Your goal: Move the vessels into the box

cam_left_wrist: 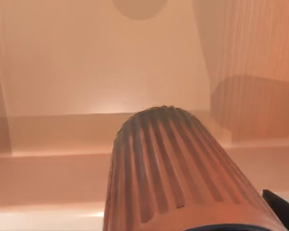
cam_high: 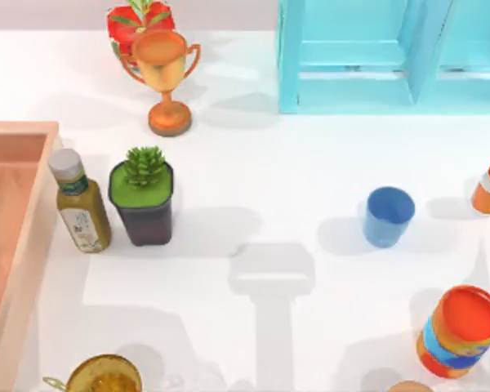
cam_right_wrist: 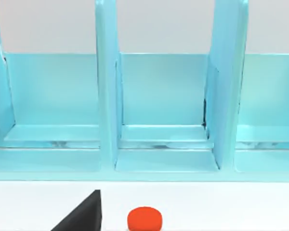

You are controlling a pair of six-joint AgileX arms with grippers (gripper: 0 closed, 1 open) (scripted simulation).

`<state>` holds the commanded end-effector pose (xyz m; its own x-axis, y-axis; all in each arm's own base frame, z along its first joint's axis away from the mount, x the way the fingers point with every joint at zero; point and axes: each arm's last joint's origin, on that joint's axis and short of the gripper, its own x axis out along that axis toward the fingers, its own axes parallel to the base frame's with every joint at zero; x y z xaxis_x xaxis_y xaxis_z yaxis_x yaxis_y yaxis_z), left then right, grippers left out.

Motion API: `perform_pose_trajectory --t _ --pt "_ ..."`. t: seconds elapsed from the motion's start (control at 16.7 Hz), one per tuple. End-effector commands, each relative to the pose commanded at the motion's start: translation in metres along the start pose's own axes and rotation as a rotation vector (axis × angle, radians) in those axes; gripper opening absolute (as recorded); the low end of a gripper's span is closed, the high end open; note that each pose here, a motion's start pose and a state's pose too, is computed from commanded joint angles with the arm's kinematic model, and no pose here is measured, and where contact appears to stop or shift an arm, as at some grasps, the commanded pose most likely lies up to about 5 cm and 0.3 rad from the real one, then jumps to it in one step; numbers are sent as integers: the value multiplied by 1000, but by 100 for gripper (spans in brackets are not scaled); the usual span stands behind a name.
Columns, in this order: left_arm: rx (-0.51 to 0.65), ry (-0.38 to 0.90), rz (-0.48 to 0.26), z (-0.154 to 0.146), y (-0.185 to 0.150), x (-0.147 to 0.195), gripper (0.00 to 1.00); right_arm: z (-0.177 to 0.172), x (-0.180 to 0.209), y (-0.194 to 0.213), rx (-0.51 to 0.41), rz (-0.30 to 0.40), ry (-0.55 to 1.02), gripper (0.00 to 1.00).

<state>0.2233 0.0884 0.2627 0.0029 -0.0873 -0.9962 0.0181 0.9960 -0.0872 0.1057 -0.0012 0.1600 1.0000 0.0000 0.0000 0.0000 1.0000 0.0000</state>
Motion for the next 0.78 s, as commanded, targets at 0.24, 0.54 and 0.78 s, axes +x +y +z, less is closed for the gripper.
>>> perform_pose_trajectory --t 0.24,0.54,0.78 --pt "-2 -1 -1 -2 4 34 0 0 0 0 0 0 0 100" --pt "-3 2 -3 -2 5 37 8 0 0 0 0 0 0 100" --pt "-3 2 -3 -2 5 37 38 0 0 0 0 0 0 100"
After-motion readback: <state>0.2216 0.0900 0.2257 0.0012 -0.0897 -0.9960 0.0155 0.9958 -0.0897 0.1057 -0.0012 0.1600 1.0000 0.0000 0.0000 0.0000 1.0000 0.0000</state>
